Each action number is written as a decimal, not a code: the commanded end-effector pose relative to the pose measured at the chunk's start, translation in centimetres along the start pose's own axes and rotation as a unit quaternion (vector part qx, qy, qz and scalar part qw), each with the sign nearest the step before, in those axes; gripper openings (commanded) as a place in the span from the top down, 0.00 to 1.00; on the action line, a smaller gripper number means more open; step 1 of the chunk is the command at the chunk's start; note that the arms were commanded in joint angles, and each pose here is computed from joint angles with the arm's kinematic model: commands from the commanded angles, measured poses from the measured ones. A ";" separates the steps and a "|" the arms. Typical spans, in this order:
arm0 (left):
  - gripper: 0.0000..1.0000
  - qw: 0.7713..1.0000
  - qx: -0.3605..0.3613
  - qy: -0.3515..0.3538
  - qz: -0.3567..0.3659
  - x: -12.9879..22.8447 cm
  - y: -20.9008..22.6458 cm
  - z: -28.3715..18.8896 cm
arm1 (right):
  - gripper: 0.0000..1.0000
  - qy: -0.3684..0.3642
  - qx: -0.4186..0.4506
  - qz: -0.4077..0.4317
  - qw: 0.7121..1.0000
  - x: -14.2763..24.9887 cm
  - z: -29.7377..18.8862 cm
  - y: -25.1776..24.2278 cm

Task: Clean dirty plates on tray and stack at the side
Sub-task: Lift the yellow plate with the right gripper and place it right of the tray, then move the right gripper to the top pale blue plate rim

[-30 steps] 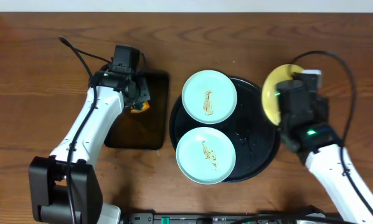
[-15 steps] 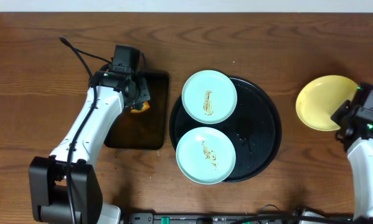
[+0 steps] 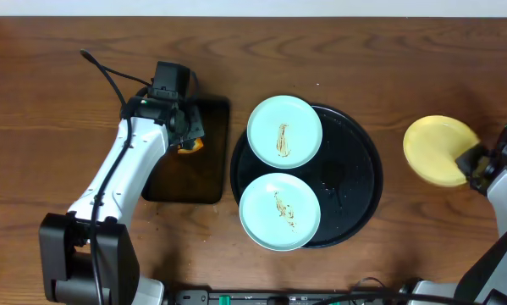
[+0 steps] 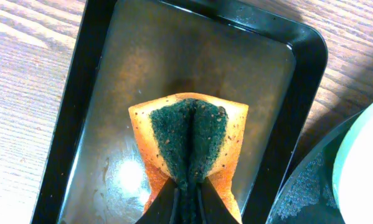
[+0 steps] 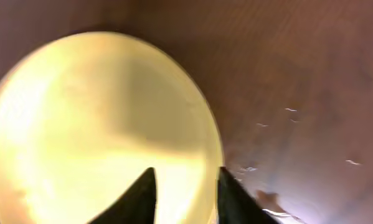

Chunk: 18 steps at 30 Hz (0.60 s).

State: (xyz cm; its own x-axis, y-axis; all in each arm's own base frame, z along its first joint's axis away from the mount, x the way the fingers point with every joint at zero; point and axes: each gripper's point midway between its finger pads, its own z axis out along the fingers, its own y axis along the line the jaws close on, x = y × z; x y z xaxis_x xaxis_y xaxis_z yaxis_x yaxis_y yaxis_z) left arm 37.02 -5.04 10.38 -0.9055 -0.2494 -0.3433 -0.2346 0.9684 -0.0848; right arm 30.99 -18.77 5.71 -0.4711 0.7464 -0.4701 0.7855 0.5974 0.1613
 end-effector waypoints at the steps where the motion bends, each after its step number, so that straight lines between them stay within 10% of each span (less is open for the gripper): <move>1: 0.92 1.000 0.001 -0.010 0.005 -0.5 0.2 -0.6 | 0.70 0.009 -0.090 -0.011 0.996 -0.4 -1.1 3.3; 18: 0.92 0.993 0.108 -0.027 0.044 -1.2 -4.8 -1.2 | 0.55 0.050 -0.330 -0.338 0.880 11.4 -9.2 21.1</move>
State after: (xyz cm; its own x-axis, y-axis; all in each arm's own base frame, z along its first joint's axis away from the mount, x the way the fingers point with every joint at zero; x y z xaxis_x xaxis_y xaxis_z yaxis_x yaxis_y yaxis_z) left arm 38.48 -7.06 11.10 -0.8951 -0.2377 -0.3772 -0.1770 0.9660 -0.1887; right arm 38.29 1.38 11.05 -0.7933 0.3012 -0.5290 0.0600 0.9035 0.4245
